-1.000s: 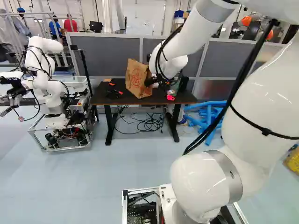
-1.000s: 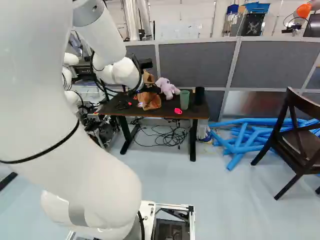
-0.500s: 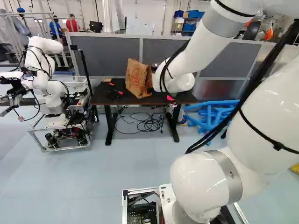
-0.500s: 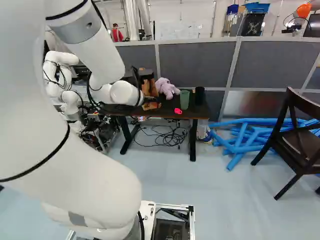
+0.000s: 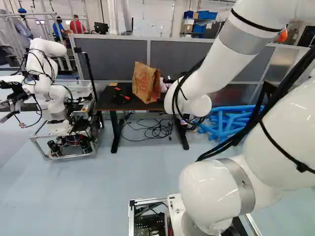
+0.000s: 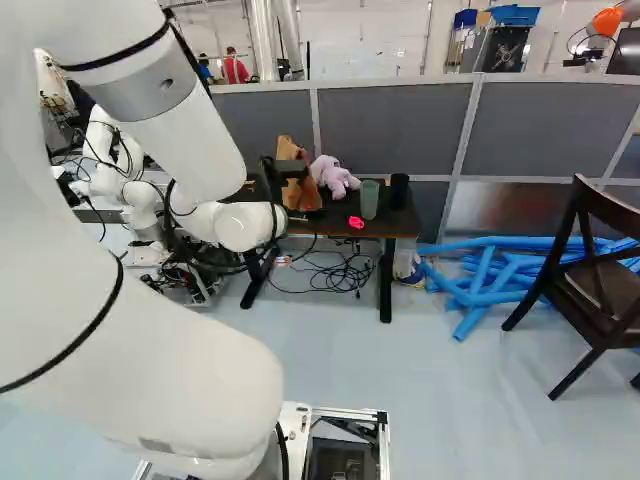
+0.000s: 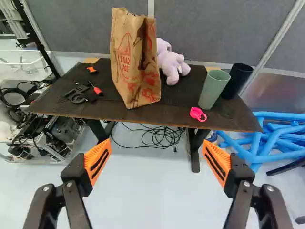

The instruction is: Pick up the bag on the ground and place it on the table

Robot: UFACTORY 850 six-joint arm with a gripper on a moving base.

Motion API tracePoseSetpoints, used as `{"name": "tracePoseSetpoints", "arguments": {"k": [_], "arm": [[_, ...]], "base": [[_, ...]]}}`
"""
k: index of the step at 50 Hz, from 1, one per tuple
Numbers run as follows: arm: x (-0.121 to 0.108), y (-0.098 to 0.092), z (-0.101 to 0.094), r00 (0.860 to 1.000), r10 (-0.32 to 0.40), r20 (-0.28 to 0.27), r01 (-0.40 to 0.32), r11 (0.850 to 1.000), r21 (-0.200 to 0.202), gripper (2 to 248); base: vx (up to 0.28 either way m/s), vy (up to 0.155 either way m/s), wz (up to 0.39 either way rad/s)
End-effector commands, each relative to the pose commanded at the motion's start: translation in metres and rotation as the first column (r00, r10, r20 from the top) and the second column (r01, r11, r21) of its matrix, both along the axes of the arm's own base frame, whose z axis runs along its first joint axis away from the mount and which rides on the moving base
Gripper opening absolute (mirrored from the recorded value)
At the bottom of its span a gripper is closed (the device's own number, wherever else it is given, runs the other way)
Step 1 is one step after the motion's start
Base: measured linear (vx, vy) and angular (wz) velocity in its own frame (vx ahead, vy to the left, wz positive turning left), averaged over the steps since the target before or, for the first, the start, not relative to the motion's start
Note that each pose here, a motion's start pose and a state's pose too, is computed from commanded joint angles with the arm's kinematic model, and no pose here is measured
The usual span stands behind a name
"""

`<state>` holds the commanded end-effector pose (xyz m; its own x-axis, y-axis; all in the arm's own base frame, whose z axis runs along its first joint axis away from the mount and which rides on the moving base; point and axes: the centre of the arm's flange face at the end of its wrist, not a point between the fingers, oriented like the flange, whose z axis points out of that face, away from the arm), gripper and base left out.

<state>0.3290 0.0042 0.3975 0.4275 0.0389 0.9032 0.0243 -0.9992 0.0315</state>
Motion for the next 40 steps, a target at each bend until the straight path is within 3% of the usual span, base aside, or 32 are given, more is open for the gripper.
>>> {"name": "tracePoseSetpoints", "arguments": {"k": [40], "arm": [[-0.051,-0.004,-0.028,0.995,-0.021,0.096,0.018,0.999,0.029,247]], "base": [[0.0,0.0,0.0]]}}
